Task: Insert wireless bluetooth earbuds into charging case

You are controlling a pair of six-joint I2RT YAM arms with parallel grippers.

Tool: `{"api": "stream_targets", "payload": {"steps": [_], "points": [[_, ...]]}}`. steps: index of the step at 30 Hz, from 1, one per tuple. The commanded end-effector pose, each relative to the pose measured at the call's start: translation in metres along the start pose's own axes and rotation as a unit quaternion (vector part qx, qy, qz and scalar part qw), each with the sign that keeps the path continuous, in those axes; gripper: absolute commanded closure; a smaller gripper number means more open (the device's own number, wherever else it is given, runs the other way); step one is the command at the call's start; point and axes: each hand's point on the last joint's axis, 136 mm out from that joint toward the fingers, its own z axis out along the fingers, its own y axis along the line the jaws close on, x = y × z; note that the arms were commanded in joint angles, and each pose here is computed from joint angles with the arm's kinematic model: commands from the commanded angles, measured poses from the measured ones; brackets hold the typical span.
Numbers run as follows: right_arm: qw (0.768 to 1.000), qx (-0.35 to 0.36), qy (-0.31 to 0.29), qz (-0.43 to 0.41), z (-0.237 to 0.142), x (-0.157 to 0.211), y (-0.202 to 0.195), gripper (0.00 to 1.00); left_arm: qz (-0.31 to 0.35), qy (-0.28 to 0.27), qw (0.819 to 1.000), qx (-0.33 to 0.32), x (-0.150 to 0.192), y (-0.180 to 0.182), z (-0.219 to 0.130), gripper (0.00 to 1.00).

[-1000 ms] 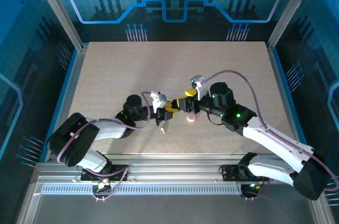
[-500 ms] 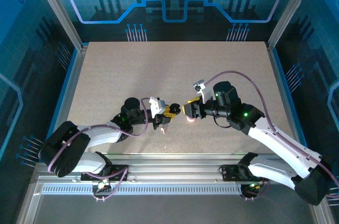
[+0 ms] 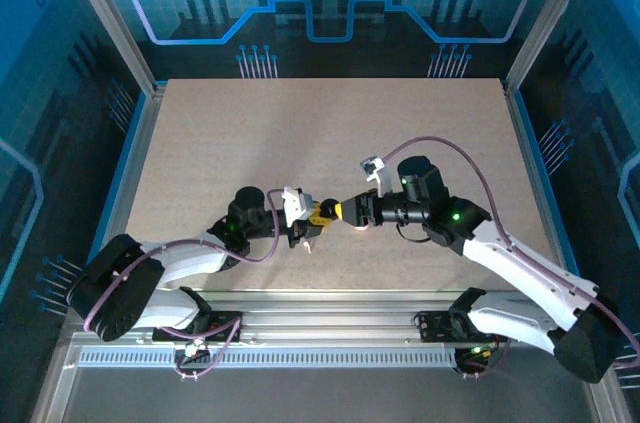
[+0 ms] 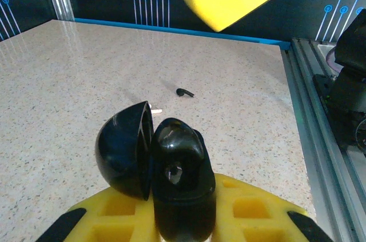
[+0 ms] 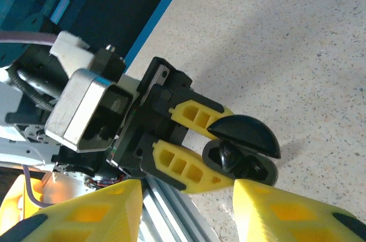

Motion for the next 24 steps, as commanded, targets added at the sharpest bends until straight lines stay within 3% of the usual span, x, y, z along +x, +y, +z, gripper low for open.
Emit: {"api": "stream_targets", "payload": {"steps": [1, 24], "points": [[0.999, -0.035, 0.001, 0.012, 0.008, -0.001, 0.011, 0.54, 0.014, -0.006, 1.000, -0.001, -0.007, -0.003, -0.001, 0.82], [0.999, -0.002, 0.031, 0.026, 0.028, 0.017, -0.008, 0.59, 0.015, -0.010, 1.000, -0.007, -0.016, -0.003, -0.004, 0.82]]}}
